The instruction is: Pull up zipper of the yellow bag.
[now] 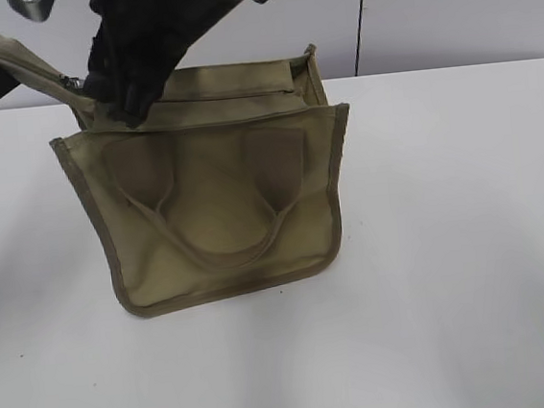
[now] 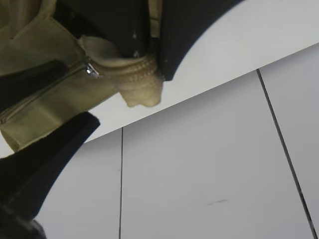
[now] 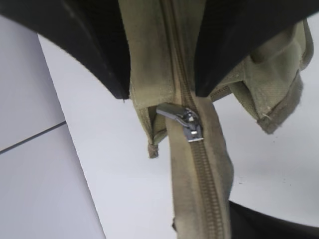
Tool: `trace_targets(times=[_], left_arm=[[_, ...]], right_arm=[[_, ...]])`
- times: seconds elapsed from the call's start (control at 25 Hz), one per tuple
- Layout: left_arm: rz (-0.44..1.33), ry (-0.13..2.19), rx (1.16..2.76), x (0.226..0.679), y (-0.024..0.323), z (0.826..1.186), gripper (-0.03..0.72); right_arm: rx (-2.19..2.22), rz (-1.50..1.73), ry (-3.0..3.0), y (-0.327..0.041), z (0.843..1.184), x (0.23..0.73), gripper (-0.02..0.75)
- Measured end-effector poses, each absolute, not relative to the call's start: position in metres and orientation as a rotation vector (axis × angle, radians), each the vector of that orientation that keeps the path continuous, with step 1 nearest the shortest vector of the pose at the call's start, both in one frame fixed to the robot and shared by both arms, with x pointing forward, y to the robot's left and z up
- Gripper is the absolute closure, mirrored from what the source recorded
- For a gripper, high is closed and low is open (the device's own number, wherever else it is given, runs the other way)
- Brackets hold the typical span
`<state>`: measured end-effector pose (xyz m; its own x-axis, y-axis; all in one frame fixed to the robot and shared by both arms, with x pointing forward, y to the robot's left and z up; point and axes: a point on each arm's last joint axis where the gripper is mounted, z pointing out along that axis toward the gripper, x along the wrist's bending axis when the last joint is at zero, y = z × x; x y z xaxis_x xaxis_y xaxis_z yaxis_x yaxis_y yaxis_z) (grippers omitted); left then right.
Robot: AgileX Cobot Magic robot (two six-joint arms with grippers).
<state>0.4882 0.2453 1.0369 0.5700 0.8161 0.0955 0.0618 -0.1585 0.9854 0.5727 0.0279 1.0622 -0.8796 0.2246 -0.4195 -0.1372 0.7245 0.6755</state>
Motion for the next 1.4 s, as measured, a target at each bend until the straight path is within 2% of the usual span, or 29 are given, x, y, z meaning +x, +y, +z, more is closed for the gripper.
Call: trace_targets(times=[0.4, 0.6, 0.8, 0.92, 1.4], left_arm=[[0.781, 0.735, 1.598, 0.488, 0.244, 1.038, 0.683], [0.780, 0.726, 1.607, 0.487, 0.244, 1.038, 0.683], [0.777, 0.712, 1.609, 0.487, 0.243, 1.038, 0.683], [0.778, 0.710, 1.615, 0.487, 0.243, 1.038, 0.683], [0.802, 0.795, 1.639, 0.489, 0.248, 1.033, 0.683]], right_arm=[[-0.016, 0.997, 2.404, 0.044, 1.045, 0.573, 0.413], [-0.013, 0.996, 2.386, 0.046, 1.041, 0.576, 0.526], [-0.014, 0.994, 2.388, 0.046, 1.039, 0.577, 0.568], [-0.015, 0.989, 2.393, 0.047, 1.036, 0.577, 0.633], [-0.028, 0.989, 2.410, 0.044, 1.044, 0.573, 0.638]])
